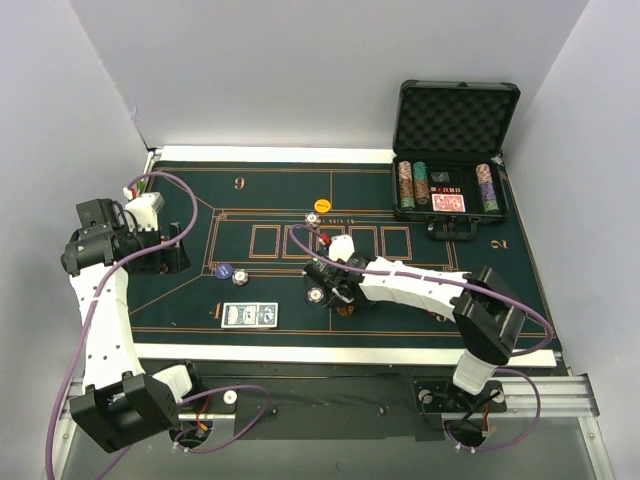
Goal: Distribute texas hold em gaming equipment
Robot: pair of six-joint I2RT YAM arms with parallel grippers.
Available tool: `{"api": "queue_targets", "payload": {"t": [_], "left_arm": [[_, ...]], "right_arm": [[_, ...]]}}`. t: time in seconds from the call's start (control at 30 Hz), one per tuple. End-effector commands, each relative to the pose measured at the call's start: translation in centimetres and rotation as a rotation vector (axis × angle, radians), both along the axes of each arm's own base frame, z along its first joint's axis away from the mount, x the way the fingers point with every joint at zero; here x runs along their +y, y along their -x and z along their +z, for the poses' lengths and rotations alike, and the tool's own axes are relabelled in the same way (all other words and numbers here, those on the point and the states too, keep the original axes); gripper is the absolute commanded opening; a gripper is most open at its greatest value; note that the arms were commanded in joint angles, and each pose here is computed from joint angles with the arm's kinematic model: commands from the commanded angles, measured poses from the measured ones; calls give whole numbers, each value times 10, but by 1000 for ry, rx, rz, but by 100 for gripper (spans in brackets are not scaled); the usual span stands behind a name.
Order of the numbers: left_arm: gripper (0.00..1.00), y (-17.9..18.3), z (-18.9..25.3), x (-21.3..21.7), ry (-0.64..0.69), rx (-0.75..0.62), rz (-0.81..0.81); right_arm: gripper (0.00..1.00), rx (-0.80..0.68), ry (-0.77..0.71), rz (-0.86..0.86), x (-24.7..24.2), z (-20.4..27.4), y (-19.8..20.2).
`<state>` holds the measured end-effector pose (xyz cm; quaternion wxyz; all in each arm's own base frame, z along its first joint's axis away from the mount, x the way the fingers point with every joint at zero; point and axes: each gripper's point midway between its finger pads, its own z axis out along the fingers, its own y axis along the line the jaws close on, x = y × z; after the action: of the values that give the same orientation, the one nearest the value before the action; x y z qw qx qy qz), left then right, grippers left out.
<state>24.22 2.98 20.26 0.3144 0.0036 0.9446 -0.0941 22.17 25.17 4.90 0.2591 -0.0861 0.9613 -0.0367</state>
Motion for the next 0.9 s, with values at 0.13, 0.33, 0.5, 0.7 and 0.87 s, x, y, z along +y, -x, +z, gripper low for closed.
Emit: {"api": "queue_targets", "payload": {"t": [0.13, 0.33, 0.5, 0.7, 0.87], "left_arm": [[96, -2, 7, 3, -16, -43, -3], [96, -2, 8, 3, -18, -44, -2], [96, -4, 9, 3, -5, -39, 2], [96, -10, 4, 4, 27, -18, 14], [96, -14, 4, 5, 52, -10, 17]], "right_arm": [[33, -91, -18, 14, 2, 51, -11], [33, -90, -29, 51, 19, 59, -14], [33, -82, -40, 137, 71, 68, -20], [33, -46, -104, 211, 141, 64, -32], [33, 0, -147, 248, 188, 40, -41]]}}
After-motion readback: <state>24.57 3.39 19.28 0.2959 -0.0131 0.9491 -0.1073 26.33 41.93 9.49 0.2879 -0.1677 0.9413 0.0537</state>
